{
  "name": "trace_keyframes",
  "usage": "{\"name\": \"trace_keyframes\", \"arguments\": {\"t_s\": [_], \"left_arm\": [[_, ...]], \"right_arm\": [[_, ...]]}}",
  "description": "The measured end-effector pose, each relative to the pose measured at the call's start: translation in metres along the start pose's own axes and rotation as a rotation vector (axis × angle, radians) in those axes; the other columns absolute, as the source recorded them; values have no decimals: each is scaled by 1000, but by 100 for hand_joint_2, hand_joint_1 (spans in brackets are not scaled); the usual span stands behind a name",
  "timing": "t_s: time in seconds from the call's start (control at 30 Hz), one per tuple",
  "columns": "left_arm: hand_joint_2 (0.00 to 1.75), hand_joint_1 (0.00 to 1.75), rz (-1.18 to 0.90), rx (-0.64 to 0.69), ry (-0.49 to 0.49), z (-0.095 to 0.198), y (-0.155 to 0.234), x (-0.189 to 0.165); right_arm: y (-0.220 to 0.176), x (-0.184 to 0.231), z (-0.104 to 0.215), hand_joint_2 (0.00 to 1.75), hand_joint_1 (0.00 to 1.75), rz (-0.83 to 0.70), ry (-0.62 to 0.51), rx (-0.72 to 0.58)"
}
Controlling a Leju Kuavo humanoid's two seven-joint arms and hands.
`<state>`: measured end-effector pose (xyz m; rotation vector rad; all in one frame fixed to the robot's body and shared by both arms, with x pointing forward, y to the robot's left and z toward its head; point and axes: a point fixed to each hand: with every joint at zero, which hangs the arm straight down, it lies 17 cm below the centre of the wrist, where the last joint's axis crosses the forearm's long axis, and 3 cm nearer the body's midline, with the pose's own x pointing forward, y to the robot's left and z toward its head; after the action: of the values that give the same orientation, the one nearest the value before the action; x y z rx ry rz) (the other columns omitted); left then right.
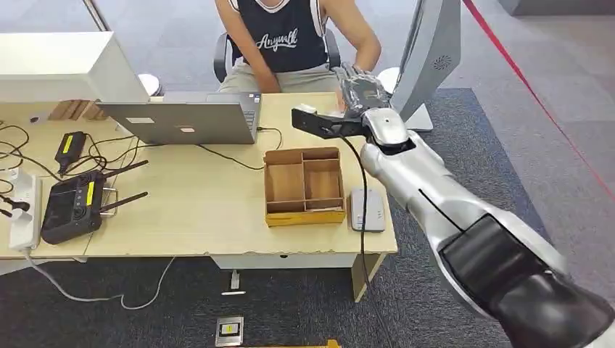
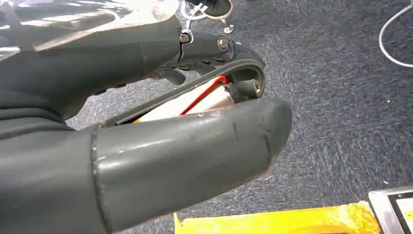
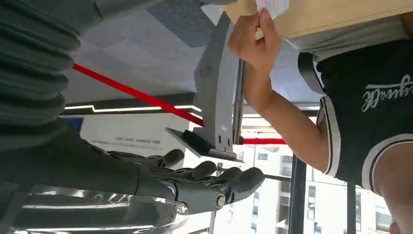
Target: Pass the card to the sensor for recognition and then transmit it.
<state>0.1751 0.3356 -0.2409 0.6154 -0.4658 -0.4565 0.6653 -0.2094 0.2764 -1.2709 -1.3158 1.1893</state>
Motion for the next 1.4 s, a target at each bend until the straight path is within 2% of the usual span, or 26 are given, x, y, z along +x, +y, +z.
{"name": "trace_keyframes", "arguments": {"t_s": [0.43, 0.8, 0.83, 1.07, 1.27, 1.4], "left_arm": [[0, 0, 14, 0, 11, 1, -1, -4], [0, 0, 2, -3, -9, 3, -3, -7], [0, 0, -3, -2, -14, 3, -3, -6], [0, 0, -16, 6, -22, 3, 0, -10], [0, 0, -3, 16, 6, 2, 3, -18], [0, 0, 5, 19, 15, 2, 4, -20]], "right_arm": [[1, 6, 1, 0, 0, -24, -12, -12], [-12, 22, 3, 0, 0, -257, -101, -77], [-9, 24, 6, 175, 0, -287, -104, -74], [41, 37, 46, 175, 0, -532, -119, 46], [82, 47, 105, 175, 0, -586, -162, 109], [88, 44, 132, 175, 0, -568, -177, 104]]}}
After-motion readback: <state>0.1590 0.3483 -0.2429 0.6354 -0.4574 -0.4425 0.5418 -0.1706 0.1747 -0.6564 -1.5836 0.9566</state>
